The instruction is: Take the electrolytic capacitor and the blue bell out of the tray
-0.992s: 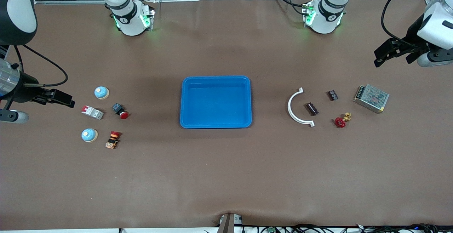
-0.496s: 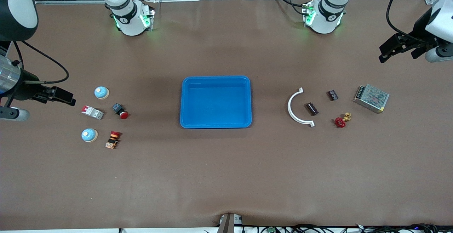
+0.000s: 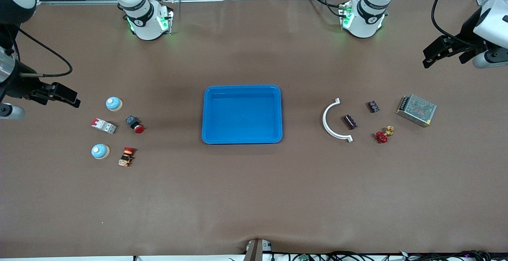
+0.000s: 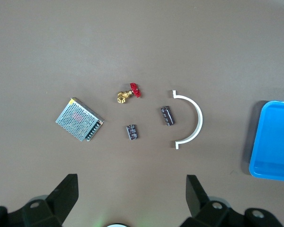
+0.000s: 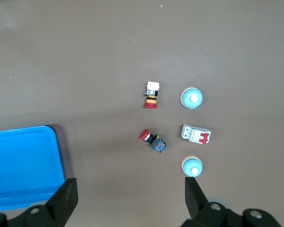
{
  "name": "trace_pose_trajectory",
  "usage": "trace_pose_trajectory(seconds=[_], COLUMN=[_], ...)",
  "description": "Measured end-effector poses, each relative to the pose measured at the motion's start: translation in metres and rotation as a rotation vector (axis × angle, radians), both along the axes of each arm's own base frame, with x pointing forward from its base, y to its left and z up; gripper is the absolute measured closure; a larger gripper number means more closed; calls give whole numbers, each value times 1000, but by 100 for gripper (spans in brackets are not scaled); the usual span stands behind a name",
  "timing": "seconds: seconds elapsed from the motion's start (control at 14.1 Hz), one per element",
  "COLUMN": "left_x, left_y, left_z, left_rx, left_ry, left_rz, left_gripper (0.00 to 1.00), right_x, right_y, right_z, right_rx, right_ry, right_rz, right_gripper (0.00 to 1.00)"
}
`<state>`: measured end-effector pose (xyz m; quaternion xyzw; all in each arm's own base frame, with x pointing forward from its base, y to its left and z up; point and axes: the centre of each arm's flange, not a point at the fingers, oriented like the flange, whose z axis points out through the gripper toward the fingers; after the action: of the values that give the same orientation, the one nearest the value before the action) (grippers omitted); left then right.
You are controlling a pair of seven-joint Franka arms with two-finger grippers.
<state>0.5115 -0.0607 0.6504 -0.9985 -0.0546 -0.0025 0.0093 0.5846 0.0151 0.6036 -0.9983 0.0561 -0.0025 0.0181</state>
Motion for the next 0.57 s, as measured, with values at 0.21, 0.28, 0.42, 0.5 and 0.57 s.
trace_pose_trajectory(seconds=[0.21,0.28,0.42,0.5,0.57], left_x=[0,0,0,0,0], left_y=[-2,-2,-2,-2,-3], left_z=[0,0,0,0,0], left_rx=[0,0,0,0,0], left_ry=[0,0,-1,-1,-1], left_rz=[-5,-4,-5,-5,-6], left_gripper=[0,0,0,0,0], right_x=[-9,-10,-12,-14,-16], right_y=[10,11,11,11,11], right_z=[7,8,9,12,16], right_rx=[0,0,0,-1,-1], right_ry=[-8,-7,0,-1,-6], right_rz=[17,18,19,17,7], right_gripper=[0,0,0,0,0])
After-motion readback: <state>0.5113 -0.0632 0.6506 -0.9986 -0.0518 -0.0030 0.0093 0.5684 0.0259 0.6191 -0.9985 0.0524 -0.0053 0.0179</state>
